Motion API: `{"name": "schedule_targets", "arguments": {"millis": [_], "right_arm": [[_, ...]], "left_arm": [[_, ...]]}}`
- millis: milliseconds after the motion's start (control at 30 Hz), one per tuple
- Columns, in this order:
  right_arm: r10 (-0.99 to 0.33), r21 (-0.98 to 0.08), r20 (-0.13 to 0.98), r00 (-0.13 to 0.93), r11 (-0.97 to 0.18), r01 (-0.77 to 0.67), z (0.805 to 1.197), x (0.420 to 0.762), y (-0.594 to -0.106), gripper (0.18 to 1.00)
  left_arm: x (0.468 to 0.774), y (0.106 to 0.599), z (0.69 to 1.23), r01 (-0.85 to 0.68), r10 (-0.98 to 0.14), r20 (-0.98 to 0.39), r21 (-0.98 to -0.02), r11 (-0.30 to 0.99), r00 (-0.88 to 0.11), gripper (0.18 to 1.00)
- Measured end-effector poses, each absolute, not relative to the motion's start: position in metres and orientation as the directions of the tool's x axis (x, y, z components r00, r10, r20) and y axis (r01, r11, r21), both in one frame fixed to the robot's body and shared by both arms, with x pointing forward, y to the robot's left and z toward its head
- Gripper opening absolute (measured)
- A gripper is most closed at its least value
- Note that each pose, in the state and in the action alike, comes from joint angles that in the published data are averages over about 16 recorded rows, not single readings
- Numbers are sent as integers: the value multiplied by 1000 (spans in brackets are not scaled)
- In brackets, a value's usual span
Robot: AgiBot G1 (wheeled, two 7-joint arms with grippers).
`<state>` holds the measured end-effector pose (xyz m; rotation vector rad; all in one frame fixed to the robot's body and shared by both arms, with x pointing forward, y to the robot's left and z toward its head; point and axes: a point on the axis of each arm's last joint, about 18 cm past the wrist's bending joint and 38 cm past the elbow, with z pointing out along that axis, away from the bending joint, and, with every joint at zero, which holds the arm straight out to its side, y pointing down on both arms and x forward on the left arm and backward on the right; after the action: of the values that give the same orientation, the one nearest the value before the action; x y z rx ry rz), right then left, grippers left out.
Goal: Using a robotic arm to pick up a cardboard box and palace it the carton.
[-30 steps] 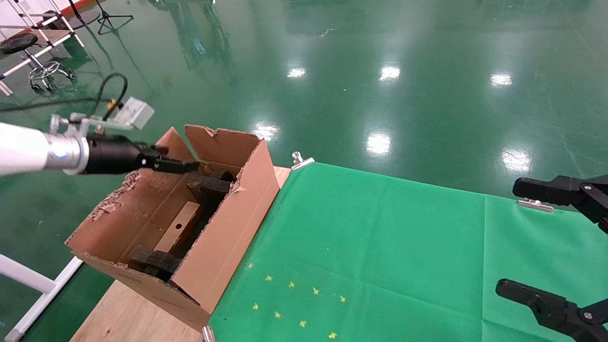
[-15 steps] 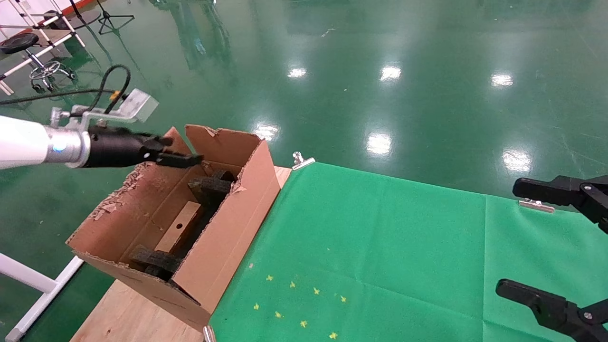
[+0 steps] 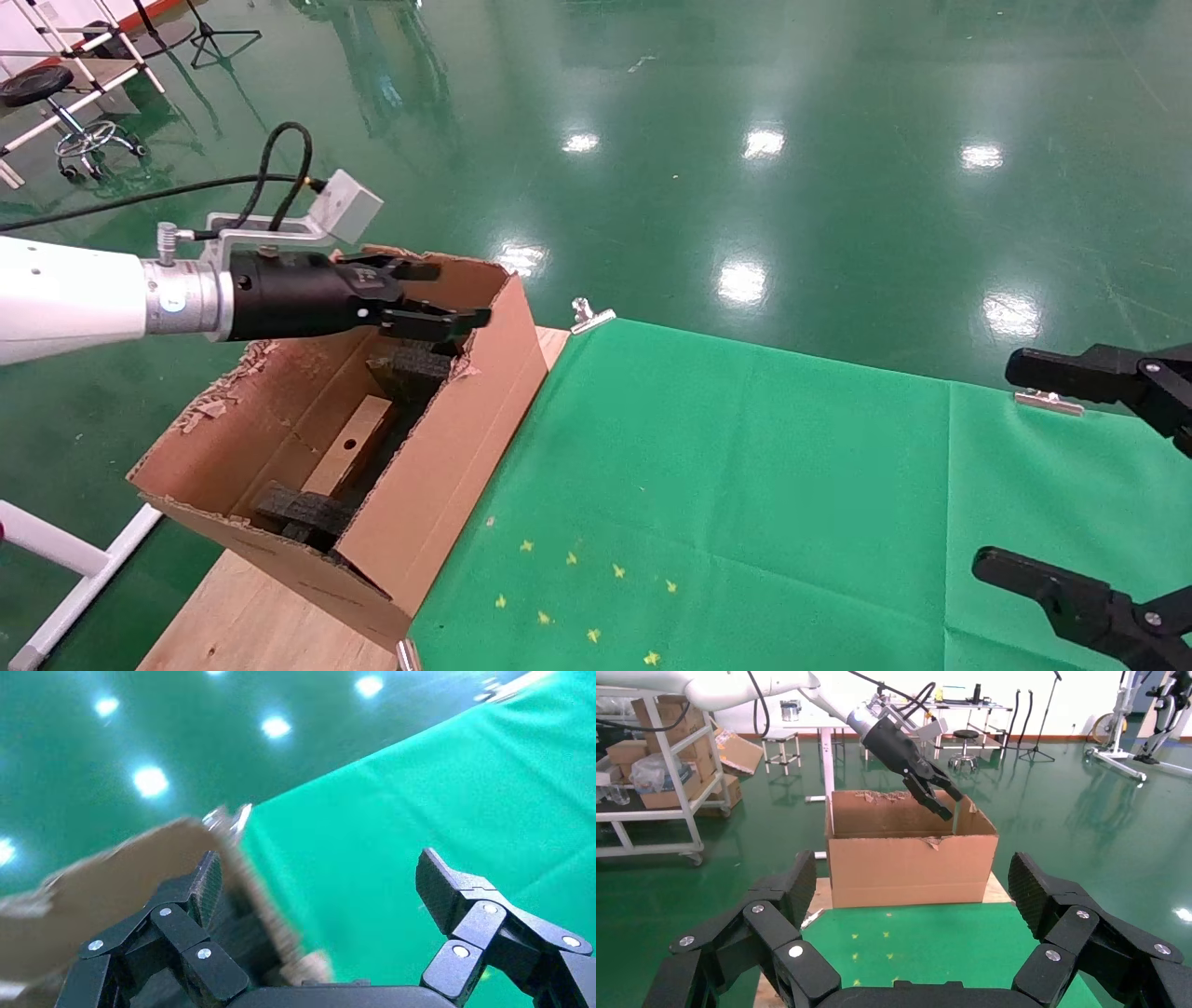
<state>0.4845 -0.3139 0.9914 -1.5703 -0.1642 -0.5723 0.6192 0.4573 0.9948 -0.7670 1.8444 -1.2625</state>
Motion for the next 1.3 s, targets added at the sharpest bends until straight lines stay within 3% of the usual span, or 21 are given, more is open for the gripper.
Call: {"name": "schedule_targets", "arguments": {"millis": [700, 1300], "right_arm": [[-237, -893, 450, 861, -98, 440, 991, 484, -314, 1001], [-238, -893, 450, 861, -98, 440, 991, 485, -314, 1001]], "left_arm": [[566, 365, 997, 233, -526, -349, -933, 275, -775, 1000], [490, 307, 993, 436, -230, -458, -889, 141, -859, 1000]]}}
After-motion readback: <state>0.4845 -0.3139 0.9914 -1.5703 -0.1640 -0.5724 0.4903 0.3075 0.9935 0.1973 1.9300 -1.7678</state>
